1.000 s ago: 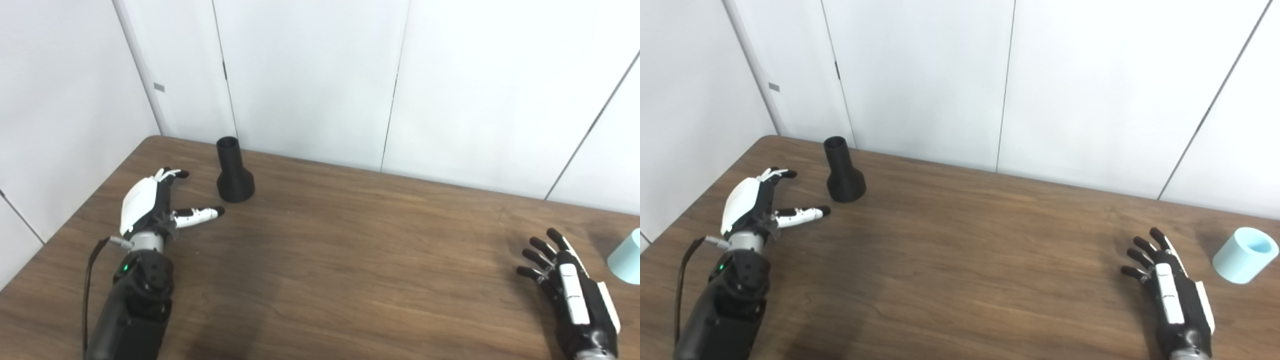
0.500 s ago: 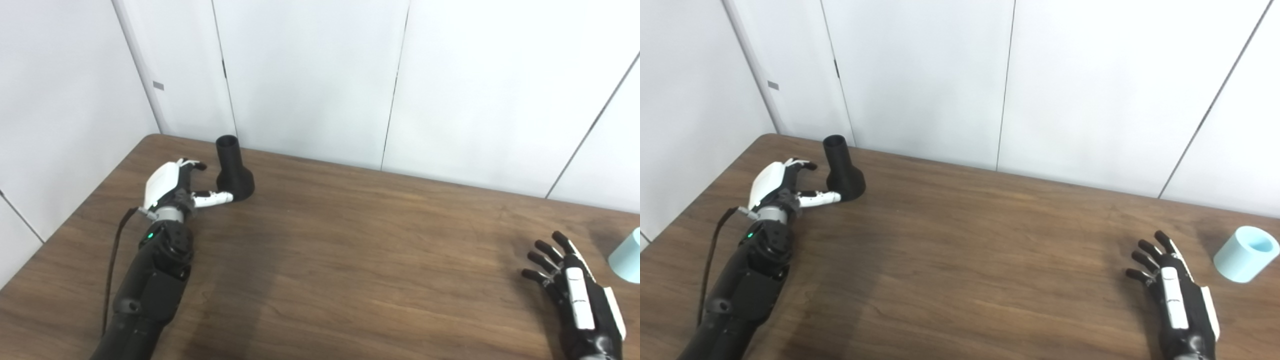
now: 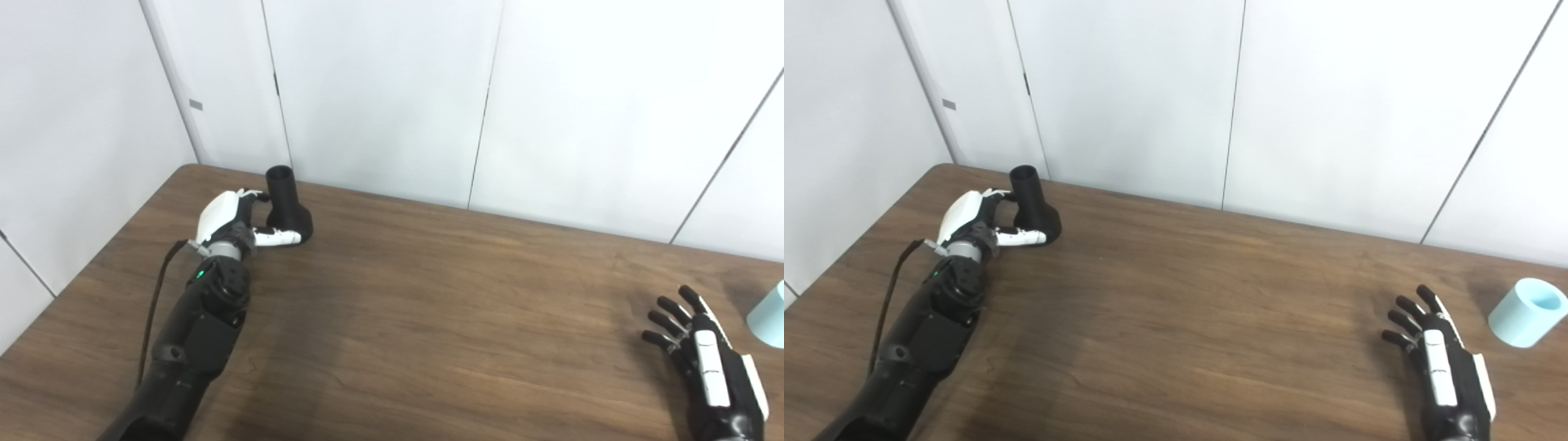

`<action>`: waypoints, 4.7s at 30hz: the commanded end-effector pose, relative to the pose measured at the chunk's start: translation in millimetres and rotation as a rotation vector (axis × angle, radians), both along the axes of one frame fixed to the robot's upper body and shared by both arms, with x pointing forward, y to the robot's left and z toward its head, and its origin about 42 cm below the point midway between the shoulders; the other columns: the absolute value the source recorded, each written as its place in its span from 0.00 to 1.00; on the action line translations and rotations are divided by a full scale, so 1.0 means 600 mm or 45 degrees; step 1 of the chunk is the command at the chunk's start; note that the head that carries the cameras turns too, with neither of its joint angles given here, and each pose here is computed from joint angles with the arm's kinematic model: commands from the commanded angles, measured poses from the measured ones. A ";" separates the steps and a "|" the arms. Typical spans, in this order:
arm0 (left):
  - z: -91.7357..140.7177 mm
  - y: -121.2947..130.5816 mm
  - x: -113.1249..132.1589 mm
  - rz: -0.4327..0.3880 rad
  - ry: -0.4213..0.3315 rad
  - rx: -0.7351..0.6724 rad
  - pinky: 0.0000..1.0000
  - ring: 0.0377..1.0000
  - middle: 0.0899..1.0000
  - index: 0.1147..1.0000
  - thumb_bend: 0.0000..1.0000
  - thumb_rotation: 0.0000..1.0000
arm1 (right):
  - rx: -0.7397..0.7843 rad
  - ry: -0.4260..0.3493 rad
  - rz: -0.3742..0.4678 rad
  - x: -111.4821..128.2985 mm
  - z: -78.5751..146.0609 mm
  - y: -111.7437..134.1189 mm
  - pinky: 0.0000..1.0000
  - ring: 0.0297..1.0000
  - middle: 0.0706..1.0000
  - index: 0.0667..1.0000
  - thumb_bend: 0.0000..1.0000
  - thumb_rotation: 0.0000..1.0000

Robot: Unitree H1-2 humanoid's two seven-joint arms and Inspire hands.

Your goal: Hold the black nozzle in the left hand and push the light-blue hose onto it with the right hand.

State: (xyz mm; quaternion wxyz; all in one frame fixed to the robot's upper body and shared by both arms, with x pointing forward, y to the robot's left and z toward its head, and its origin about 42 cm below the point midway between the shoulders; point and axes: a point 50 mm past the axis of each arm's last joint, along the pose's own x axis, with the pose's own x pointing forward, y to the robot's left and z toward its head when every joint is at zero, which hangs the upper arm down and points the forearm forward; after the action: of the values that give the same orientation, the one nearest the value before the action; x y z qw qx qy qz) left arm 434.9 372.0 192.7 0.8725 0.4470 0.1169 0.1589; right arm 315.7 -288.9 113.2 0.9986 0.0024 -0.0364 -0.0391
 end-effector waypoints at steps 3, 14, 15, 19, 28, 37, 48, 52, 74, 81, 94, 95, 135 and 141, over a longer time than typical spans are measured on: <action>0.051 0.004 0.027 0.009 -0.096 0.053 0.89 0.97 0.95 0.79 1.00 0.31 | 0.020 0.097 -0.024 -0.023 -0.031 -0.002 0.69 0.80 0.82 0.90 0.36 0.85; 0.049 -0.004 0.034 0.030 -0.080 0.065 0.88 0.96 0.90 0.72 1.00 0.27 | 0.023 0.096 -0.043 -0.025 -0.027 0.000 0.67 0.79 0.82 0.89 0.36 0.85; 0.049 -0.004 0.034 0.031 -0.077 0.066 0.86 0.95 0.90 0.71 1.00 0.26 | 0.024 0.095 -0.043 -0.025 -0.027 0.001 0.67 0.79 0.82 0.89 0.35 0.85; 0.043 -0.004 0.037 0.068 -0.052 0.113 0.85 0.93 0.88 0.69 1.00 0.26 | 0.011 0.095 -0.043 -0.026 -0.027 0.000 0.67 0.79 0.82 0.89 0.35 0.87; 0.035 -0.003 0.039 0.077 -0.015 0.200 0.83 0.89 0.84 0.61 0.91 0.22 | 0.032 0.089 -0.031 -0.025 -0.028 -0.001 0.66 0.80 0.82 0.90 0.36 0.86; 0.034 -0.005 0.035 0.045 0.010 0.188 0.90 0.88 0.79 0.43 0.56 0.08 | 0.018 0.087 -0.032 -0.026 -0.028 -0.003 0.65 0.79 0.81 0.90 0.37 0.87; 0.030 -0.006 0.033 0.041 -0.007 0.174 0.86 0.85 0.71 0.42 0.52 0.05 | 0.006 0.083 -0.037 -0.027 -0.030 -0.001 0.65 0.80 0.81 0.90 0.39 0.89; 0.030 -0.011 0.027 0.033 -0.023 0.177 0.81 0.82 0.69 0.42 0.52 0.05 | 0.015 0.081 -0.037 -0.027 -0.029 0.000 0.64 0.79 0.81 0.90 0.39 0.88; -0.011 -0.144 -0.063 -0.295 -0.155 0.278 1.00 0.86 0.75 0.42 0.52 0.05 | 0.012 0.089 -0.038 -0.025 -0.027 0.017 0.64 0.78 0.81 0.89 0.36 0.84; -0.006 -0.204 -0.098 -0.436 -0.177 0.252 1.00 0.87 0.75 0.41 0.52 0.05 | -0.014 0.080 -0.026 -0.023 -0.028 0.021 0.61 0.76 0.81 0.88 0.41 0.89; -0.031 -0.292 -0.158 -0.680 -0.171 0.219 1.00 0.88 0.75 0.42 0.52 0.05 | -0.064 0.074 -0.027 -0.024 -0.021 0.036 0.61 0.74 0.79 0.87 0.43 0.89; -0.034 -0.297 -0.161 -0.699 -0.164 0.224 1.00 0.88 0.76 0.42 0.52 0.05 | -0.066 0.073 -0.026 -0.024 -0.021 0.037 0.61 0.74 0.79 0.87 0.43 0.89; -0.074 -0.401 -0.225 -1.041 -0.136 0.324 1.00 0.87 0.75 0.42 0.52 0.05 | -0.024 0.043 -0.017 -0.031 0.002 0.074 0.59 0.74 0.79 0.87 0.42 0.88; -0.089 -0.399 -0.227 -1.034 -0.132 0.322 1.00 0.87 0.75 0.42 0.52 0.05 | 0.068 0.024 -0.057 -0.036 0.035 0.066 0.66 0.76 0.78 0.83 0.49 0.65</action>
State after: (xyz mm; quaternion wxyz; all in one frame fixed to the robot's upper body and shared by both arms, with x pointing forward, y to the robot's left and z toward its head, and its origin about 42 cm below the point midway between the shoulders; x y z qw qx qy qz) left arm 298.3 130.8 143.7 0.8139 0.5418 -0.1324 -0.1627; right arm 294.4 -249.1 126.3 0.9976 0.0180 -0.0202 -0.0636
